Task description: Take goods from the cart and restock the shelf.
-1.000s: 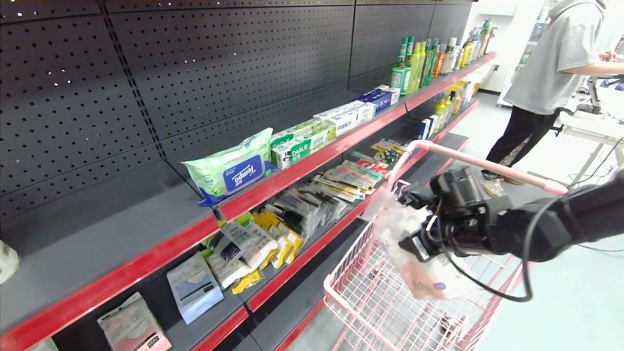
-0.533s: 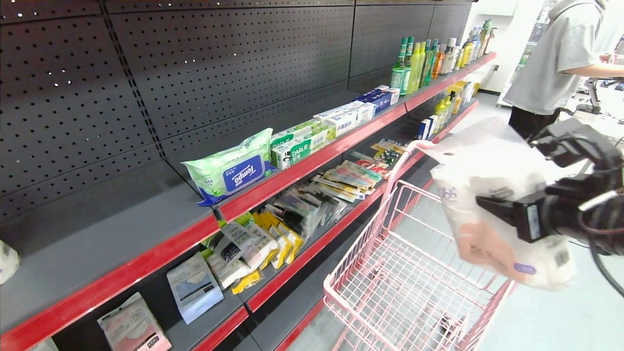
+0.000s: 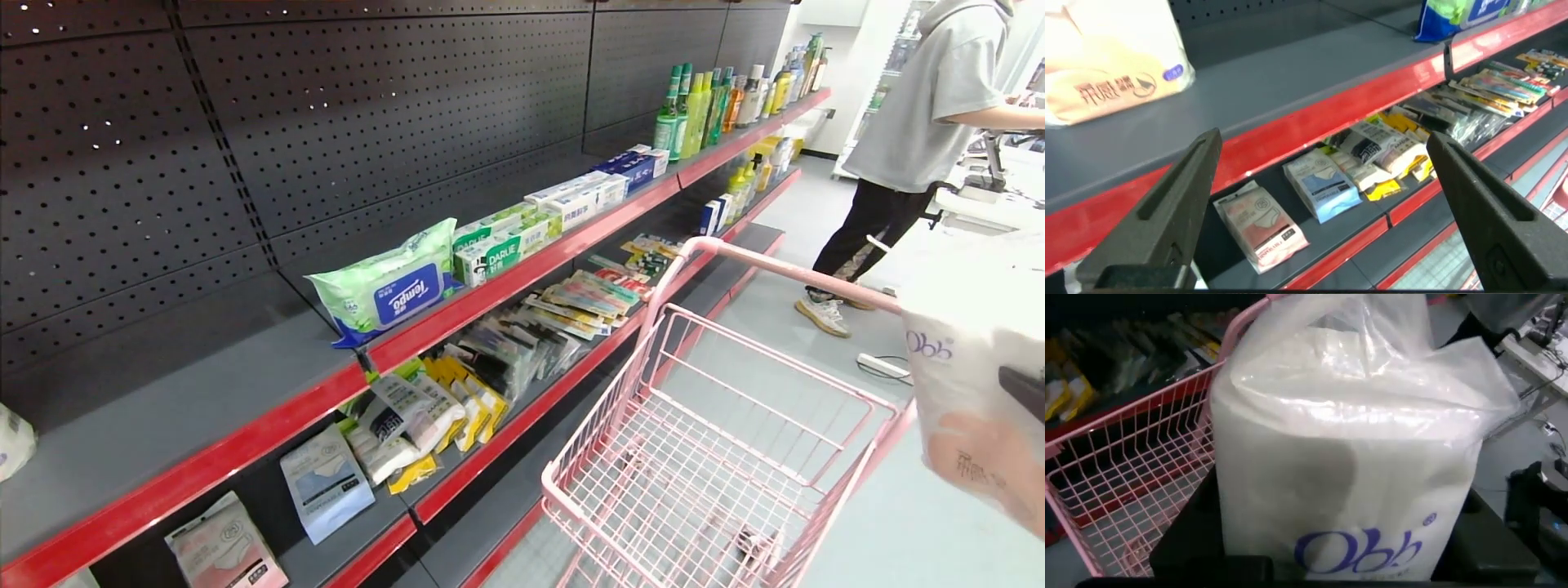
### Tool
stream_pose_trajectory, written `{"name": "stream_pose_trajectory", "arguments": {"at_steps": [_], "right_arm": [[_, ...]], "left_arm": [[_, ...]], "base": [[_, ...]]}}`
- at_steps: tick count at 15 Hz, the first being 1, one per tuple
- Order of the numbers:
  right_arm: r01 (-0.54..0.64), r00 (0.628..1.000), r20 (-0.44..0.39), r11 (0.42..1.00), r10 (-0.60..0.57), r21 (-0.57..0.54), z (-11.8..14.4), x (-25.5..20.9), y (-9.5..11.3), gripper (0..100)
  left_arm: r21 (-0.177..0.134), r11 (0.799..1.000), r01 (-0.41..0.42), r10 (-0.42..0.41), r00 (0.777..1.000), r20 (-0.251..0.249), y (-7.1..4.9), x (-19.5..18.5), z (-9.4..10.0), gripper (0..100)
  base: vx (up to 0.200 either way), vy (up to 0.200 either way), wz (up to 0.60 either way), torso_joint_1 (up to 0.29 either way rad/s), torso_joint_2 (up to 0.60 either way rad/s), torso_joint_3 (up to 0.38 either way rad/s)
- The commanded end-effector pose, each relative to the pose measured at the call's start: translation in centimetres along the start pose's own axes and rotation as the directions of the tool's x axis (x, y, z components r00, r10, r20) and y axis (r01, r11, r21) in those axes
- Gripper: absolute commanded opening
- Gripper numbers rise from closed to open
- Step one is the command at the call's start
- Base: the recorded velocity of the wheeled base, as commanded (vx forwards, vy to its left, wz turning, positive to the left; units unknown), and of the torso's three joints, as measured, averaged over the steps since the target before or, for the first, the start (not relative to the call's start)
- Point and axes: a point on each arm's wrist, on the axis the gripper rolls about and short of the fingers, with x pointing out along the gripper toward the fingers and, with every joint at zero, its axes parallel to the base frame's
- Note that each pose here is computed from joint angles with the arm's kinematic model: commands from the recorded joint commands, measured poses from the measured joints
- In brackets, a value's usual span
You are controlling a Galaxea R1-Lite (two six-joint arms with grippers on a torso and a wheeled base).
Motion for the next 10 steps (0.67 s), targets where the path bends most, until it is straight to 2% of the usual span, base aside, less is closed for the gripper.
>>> {"name": "stream_pose_trajectory", "arguments": {"at_steps": [1, 10], "right_arm": [[0.027, 0.999, 0.024, 1.0, -0.027, 0.009, -0.44, -1.07, -0.27, 0], [0.017, 1.0, 0.015, 1.0, -0.017, -0.017, -0.57, -0.84, -0.17, 0]], "left_arm": [[0.0, 1.0, -0.002, 0.002, 1.0, -0.001, 0.0, 0.01, 0.0, 100], [0.0, 1.0, -0.002, 0.002, 1.0, -0.001, 0.0, 0.01, 0.0, 100]], "base": [[0.0, 0.0, 0.0, 0.144, -0.35, -0.193], [0.0, 0.0, 0.0, 0.16, -0.36, -0.201]]}}
